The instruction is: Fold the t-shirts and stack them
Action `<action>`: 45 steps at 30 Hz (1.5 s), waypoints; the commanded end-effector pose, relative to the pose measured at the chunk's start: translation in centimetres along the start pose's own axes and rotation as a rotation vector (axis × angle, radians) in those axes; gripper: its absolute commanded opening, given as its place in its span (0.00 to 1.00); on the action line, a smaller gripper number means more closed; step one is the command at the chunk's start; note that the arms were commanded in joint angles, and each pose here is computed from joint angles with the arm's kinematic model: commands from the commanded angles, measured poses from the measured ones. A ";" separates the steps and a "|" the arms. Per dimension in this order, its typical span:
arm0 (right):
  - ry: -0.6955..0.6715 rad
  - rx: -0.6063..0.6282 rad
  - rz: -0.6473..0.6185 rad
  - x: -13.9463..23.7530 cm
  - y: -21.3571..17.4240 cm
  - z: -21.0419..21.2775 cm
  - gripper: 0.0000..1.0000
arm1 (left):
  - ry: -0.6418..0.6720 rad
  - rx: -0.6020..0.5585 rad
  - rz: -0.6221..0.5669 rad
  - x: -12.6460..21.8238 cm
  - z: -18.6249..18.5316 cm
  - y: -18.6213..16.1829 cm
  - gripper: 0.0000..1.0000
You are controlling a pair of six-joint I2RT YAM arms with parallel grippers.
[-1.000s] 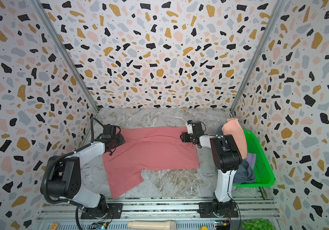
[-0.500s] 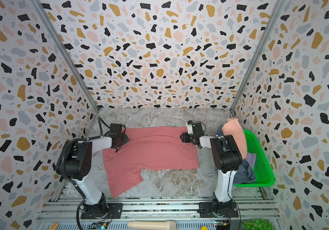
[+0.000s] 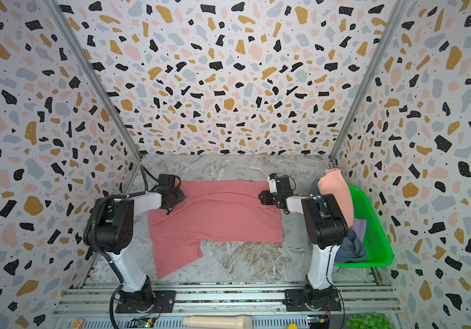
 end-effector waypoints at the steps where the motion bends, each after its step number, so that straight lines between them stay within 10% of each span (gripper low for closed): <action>1: -0.020 -0.009 0.001 1.0 -0.1 -0.2 0.55 | 0.005 -0.015 -0.095 3.1 -0.9 2.8 0.40; 20: -0.004 -0.021 -0.018 0.8 0.3 0.0 0.55 | 0.115 -0.115 0.024 -1.4 -1.5 1.1 0.33; 29: -0.015 -0.023 -0.018 0.8 0.3 -0.2 0.55 | 0.103 -0.135 0.045 -2.1 -2.3 0.5 0.00; 45: -0.014 -0.013 -0.004 0.4 0.0 -0.4 0.55 | 0.012 -0.339 0.100 8.6 -5.5 -3.5 0.00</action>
Point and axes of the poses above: each gripper's point midway between its finger pads, its own x axis back along the fingers, its own z axis along the line the jaws close on, y = z × x, the point moved 1 cm from there along x, back along the fingers, and after that the axes turned 5 degrees about -x, right-handed, at the moved point
